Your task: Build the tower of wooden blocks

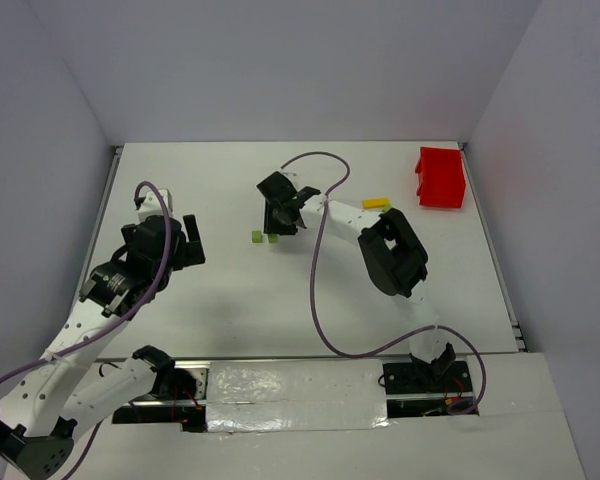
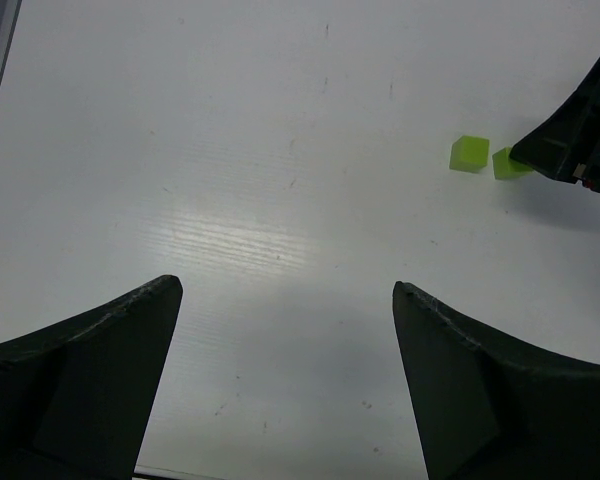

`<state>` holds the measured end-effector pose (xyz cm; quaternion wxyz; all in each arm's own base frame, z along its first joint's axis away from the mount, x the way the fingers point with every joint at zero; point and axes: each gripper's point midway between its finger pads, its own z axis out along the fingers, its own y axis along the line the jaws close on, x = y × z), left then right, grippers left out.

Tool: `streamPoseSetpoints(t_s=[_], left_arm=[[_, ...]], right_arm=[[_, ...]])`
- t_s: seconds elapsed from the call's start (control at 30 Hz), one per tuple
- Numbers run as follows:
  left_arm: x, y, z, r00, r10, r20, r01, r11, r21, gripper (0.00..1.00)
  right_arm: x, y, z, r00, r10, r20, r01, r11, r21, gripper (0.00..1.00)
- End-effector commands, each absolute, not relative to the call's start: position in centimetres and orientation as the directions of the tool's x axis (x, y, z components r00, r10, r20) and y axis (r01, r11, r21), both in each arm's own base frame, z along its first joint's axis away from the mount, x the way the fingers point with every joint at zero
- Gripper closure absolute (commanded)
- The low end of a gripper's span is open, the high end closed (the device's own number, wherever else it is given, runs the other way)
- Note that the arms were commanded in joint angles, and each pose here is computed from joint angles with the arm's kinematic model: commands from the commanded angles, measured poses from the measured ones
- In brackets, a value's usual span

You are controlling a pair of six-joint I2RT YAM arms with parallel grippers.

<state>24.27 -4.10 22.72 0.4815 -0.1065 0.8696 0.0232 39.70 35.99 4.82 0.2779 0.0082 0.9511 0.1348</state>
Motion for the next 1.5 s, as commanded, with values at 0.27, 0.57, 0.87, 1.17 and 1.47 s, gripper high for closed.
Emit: streamPoseSetpoints(t_s=[0.27, 0.57, 0.87, 1.17, 1.47], left_arm=[[24.8, -4.2, 23.1, -0.496, -0.151, -0.855, -0.191, 0.98, -0.062, 0.0], [24.8, -4.4, 23.0, -0.502, -0.147, -0.853, -0.184, 0.981, -0.061, 0.01], [24.8, -4.5, 22.8, -0.508, -0.142, -0.849, -0.175, 0.983, -0.06, 0.01], [24.9, -4.7, 22.8, -0.511, -0.14, -0.848, -0.168, 0.984, -0.061, 0.01], [24.9, -4.7, 22.6, -0.514, -0.137, -0.847, -0.167, 0.984, -0.058, 0.01]], right_arm=[[40.7, 38.6, 6.0, -0.833, 0.14, -0.535, -0.067, 0.935, 0.349, 0.55], [40.8, 39.1, 5.7, -0.835, 0.171, -0.523, -0.047, 0.924, 0.378, 0.6], [40.7, 39.4, 5.7, -0.837, 0.195, -0.512, -0.039, 0.91, 0.412, 0.6], [40.3, 39.1, 5.6, -0.838, 0.183, -0.515, -0.048, 0.914, 0.403, 0.51], [40.3, 39.4, 5.8, -0.839, 0.183, -0.512, -0.057, 0.907, 0.416, 0.48]])
